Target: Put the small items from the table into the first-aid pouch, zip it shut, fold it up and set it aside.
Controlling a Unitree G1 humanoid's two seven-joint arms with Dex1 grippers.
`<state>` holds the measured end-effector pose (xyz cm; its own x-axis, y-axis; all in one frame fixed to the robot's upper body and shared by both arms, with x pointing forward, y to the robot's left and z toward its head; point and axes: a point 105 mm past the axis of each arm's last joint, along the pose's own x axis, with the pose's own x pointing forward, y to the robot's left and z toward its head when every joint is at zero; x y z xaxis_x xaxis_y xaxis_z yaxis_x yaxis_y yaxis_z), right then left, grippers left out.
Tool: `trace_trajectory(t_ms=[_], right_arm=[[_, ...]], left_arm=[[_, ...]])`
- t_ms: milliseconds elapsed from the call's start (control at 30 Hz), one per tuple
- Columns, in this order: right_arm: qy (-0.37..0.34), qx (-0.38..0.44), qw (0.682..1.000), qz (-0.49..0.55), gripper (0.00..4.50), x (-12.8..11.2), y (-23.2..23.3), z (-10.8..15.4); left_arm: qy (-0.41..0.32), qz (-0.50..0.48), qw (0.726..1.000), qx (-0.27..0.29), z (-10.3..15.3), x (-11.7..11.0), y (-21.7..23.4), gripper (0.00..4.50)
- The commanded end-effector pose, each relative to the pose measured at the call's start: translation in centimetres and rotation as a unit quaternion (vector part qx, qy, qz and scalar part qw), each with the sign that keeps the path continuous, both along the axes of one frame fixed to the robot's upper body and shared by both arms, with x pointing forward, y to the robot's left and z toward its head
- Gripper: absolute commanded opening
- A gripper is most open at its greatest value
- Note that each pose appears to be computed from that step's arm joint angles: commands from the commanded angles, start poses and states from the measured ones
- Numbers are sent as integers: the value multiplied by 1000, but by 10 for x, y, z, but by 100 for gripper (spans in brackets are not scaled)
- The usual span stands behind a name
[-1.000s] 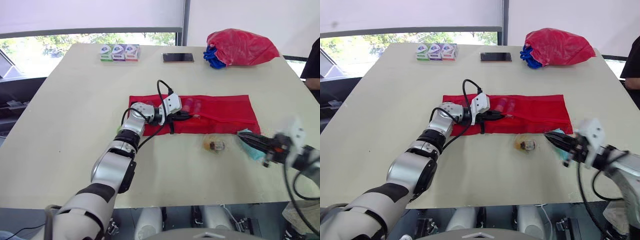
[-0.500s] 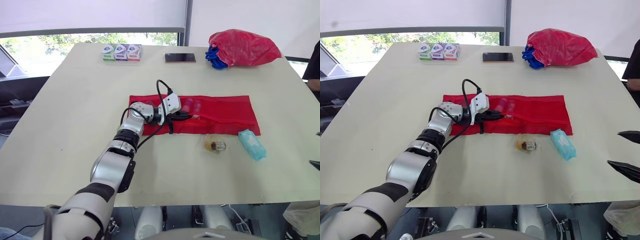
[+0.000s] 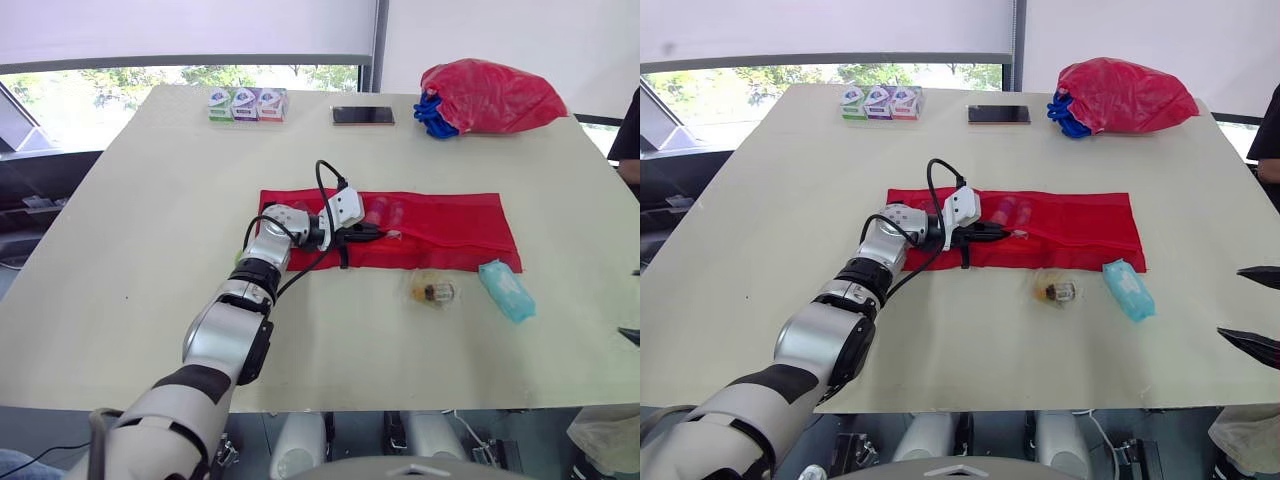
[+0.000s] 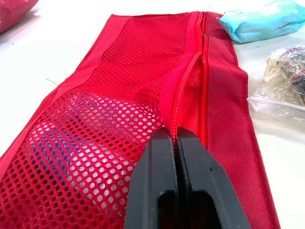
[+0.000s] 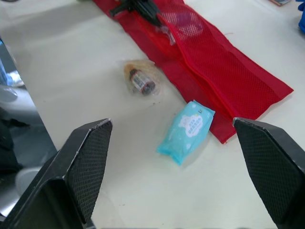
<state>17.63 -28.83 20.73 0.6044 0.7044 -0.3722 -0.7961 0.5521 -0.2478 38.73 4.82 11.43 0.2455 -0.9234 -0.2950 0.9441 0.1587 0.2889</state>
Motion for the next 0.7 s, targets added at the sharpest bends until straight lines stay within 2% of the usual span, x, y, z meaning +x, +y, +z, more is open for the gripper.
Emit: trace_trajectory(t_ms=[33,200,300,467,700], right_arm=[[-7,-3,999,39,431,12,24,-14],[-3,-5,997,79,431,32,55,-41],[0,-18,997,72,431,48,72,-66],[-14,-62,997,50,431,83,93,-93],[-13,-60,995,83,431,106,120,-105]], left_arm=[[-23,-10,1000,-10,14,2,-9,0],[-26,-16,999,-10,14,1,-14,0],[-30,-21,999,-10,15,-1,-17,0],[-33,-22,999,-11,15,-1,-18,0],[-33,-24,999,-11,14,-2,-19,0]])
